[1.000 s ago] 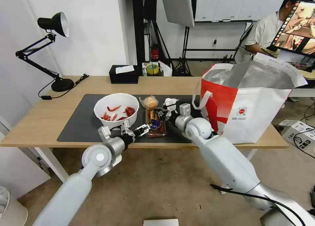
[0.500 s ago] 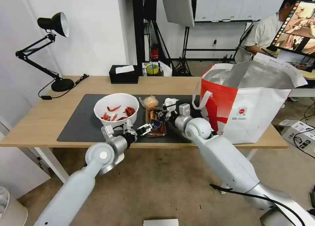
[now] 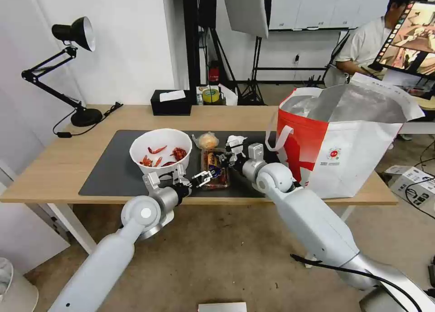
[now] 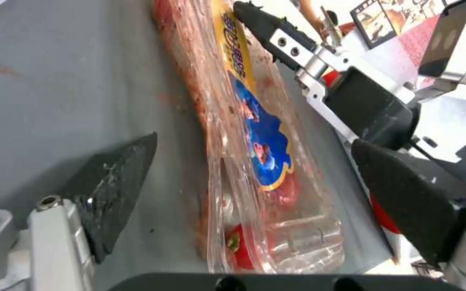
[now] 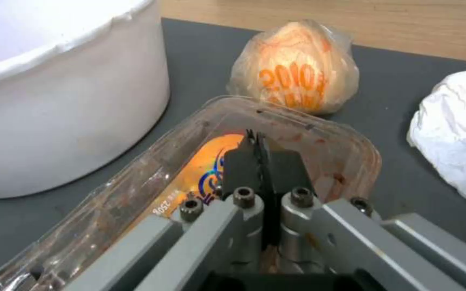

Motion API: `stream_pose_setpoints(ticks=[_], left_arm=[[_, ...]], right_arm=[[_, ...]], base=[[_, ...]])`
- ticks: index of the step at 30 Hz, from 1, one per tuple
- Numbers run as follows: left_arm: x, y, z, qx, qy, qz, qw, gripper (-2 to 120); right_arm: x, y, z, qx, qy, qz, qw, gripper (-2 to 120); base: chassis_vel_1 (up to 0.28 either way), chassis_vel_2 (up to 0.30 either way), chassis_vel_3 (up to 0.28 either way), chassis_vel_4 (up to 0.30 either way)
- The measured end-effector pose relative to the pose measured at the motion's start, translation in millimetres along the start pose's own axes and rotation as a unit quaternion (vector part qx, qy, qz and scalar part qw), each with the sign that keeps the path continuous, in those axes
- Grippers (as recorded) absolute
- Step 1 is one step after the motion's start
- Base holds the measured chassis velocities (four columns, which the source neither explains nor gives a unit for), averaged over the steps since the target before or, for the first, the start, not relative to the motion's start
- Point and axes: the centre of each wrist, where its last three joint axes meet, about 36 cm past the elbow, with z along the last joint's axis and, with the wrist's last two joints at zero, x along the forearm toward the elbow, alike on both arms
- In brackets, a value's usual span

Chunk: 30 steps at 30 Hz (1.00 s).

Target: Pick up the trash from the table and place it into the takeout bag.

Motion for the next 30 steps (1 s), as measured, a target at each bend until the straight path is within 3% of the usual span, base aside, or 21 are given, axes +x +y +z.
stream_pose_setpoints(ticks=[6,13,21,22,24,30], left_arm=[[-2,0.1,0.6,0.001,0.000,-0.001,1.0000,73],[-3,-4.2,4.2,0.004,-0.005,0.004,1.0000,42],[-4,-3.9,9.9,0.005,-0.001,0.001,1.0000,22],[-3,-3.1,11.2,0.003,0.000,-0.001,1.0000,13],[-2,-2.6,11.3,0.003,-0.001,-0.002,1.0000,4],[1,-2.6,9.5,0.001,-0.003,-0.003,1.0000,0]], right_arm=[[0,0,1,-0.001,0.000,0.000,1.000,0],[2,0,0,0.000,-0.001,0.000,1.000,0],[0,0,0,-0.001,-0.001,-0.001,1.000,0],[0,0,0,-0.001,-0.001,-0.001,1.000,0],[-1,0,0,-0.001,-0.001,-0.001,1.000,0],[0,1,2,-0.002,0.000,-0.002,1.000,0]], base=[[0.000,0.000,0.000,0.000],[0.000,0.000,0.000,0.000],[0.000,0.000,0.000,0.000],[0.000,0.000,0.000,0.000],[0.000,0.000,0.000,0.000],[0.000,0.000,0.000,0.000]])
